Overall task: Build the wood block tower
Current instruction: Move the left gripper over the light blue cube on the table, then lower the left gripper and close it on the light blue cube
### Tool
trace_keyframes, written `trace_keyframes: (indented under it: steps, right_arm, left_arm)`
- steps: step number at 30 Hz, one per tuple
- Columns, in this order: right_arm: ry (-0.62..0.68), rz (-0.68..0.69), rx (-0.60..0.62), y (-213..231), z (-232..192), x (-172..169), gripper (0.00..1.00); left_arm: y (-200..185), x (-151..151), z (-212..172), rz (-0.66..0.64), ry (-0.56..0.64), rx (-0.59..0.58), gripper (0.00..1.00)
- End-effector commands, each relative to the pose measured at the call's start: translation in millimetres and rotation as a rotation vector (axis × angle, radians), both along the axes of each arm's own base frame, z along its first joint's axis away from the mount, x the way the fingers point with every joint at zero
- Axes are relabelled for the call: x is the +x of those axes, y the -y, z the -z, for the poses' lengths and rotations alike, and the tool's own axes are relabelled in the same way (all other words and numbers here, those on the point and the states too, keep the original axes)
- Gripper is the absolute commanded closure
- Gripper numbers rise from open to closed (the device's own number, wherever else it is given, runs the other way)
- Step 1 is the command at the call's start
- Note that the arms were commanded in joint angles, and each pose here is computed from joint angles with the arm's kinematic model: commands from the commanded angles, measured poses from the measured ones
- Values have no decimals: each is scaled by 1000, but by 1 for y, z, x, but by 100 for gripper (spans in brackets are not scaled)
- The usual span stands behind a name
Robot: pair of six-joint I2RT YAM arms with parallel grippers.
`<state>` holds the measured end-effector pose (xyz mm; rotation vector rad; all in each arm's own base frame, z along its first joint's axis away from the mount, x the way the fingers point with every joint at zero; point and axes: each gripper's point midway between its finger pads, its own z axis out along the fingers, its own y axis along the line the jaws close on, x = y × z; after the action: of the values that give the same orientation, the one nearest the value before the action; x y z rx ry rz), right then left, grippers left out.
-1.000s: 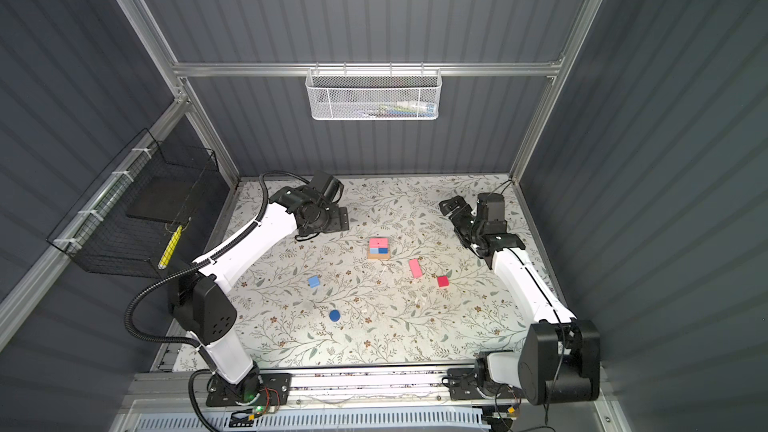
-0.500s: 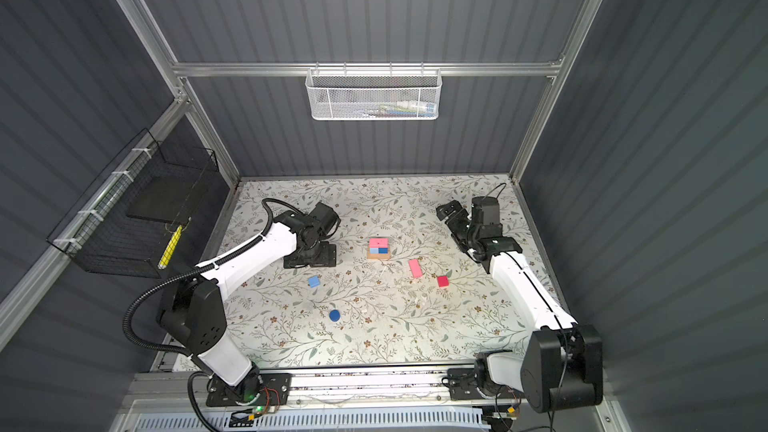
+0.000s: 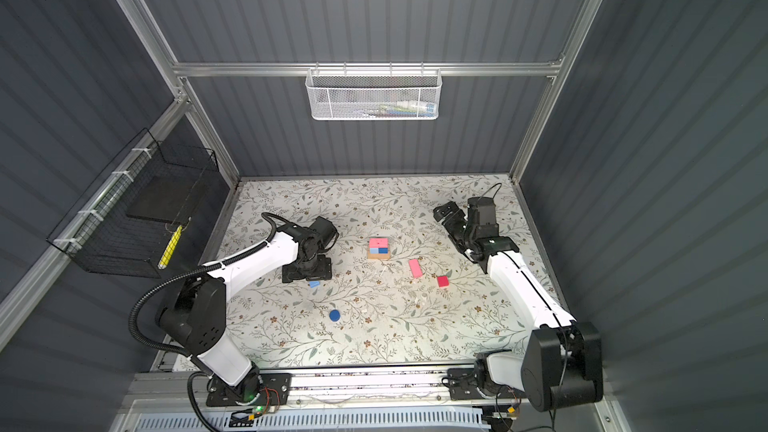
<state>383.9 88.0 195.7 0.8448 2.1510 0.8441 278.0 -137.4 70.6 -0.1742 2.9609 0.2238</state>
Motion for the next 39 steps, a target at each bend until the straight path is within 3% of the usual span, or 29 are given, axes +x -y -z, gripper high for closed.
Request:
trace_keyframes:
  steps: [1, 20, 39]
  right_arm:
    - [-9, 8, -6, 0, 3, 1, 1]
    - [-12, 2, -13, 0, 5, 4, 1]
    - [-11, 5, -17, 1, 5, 3, 1]
  left_arm:
    - [3, 0, 18, -74, -31, -27, 14]
    - [-9, 6, 48, -259, -30, -97, 44]
    - [-9, 12, 47, -280, 1, -128, 62]
